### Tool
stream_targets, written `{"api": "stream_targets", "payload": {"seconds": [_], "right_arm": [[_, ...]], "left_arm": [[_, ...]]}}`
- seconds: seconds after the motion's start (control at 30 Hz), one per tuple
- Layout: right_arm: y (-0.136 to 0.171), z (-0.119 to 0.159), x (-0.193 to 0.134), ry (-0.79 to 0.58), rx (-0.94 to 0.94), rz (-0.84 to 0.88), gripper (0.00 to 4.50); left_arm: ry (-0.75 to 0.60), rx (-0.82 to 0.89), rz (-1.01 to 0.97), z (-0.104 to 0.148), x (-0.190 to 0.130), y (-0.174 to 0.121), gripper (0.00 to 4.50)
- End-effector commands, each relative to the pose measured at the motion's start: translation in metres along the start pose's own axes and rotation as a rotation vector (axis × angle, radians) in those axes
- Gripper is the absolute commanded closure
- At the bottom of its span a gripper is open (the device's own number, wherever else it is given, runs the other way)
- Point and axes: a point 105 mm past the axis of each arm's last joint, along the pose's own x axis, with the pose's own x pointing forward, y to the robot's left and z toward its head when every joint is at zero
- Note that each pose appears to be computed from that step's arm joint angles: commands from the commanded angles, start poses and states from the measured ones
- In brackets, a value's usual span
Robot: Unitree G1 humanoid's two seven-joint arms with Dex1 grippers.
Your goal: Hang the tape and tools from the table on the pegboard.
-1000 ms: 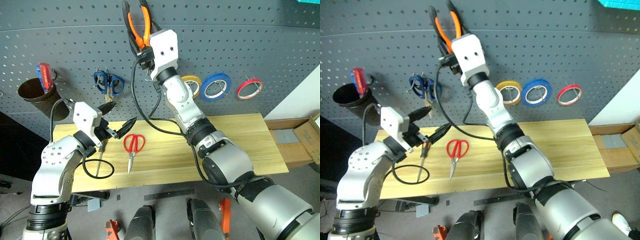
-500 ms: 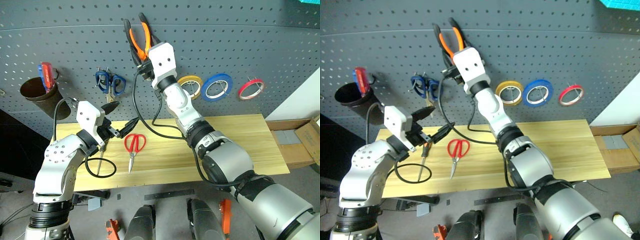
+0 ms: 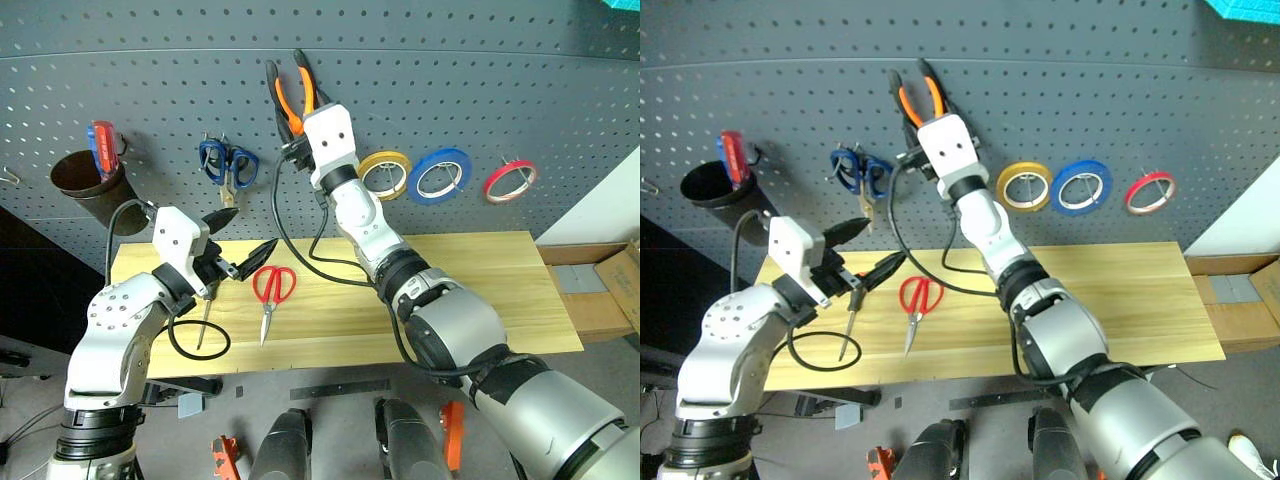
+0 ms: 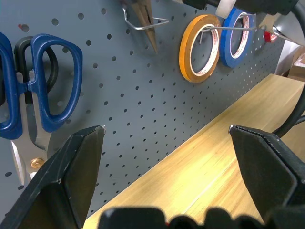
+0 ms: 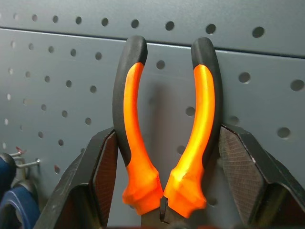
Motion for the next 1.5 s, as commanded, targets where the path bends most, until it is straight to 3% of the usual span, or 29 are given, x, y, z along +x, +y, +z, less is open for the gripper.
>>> {"api": "stream_targets", "payload": {"seconds": [0.03,0.1,0.3,0.53,0.67,0.77,0.97,1.23,1.4,1.5], "right_arm": [[0.001,-0.004,-0.003,0.009,0.004,-0.033,1.81],[-0.001,-0.007,-0.005,0.019,-0.004,-0.042,1.81],[-0.004,-0.013,-0.008,0.047,-0.031,-0.055,0.02],[-0.013,-0.004,-0.006,0.005,-0.017,-0.096,0.02],[-0.021,0.02,-0.005,-0.107,0.005,-0.129,0.02],[-0.034,0.062,-0.008,-0.26,0.034,-0.168,0.02],[-0.049,0.1,-0.035,-0.312,0.113,-0.162,0.02],[-0.028,0.054,-0.108,0.082,0.229,0.158,0.02],[-0.006,0.02,-0.152,0.387,0.352,0.345,0.02],[0.002,0.003,-0.168,0.55,0.389,0.375,0.02]], "left_arm": [[-0.026,0.024,-0.001,0.009,-0.004,0.002,0.0],[-0.024,0.022,-0.003,0.009,-0.003,0.002,0.0],[-0.025,0.017,-0.011,0.008,0.0,0.001,0.0],[-0.029,0.01,-0.016,0.006,0.004,0.0,0.0],[-0.035,0.003,-0.011,0.006,0.004,0.0,0.0],[-0.039,-0.009,0.0,0.005,0.005,0.0,0.0],[0.006,-0.031,0.027,-0.006,0.003,-0.007,0.0],[0.363,-0.116,0.056,-0.073,-0.02,-0.03,0.0],[0.712,-0.154,0.197,-0.128,-0.037,-0.03,0.0],[0.742,-0.211,0.226,-0.139,-0.034,-0.033,0.0]]}}
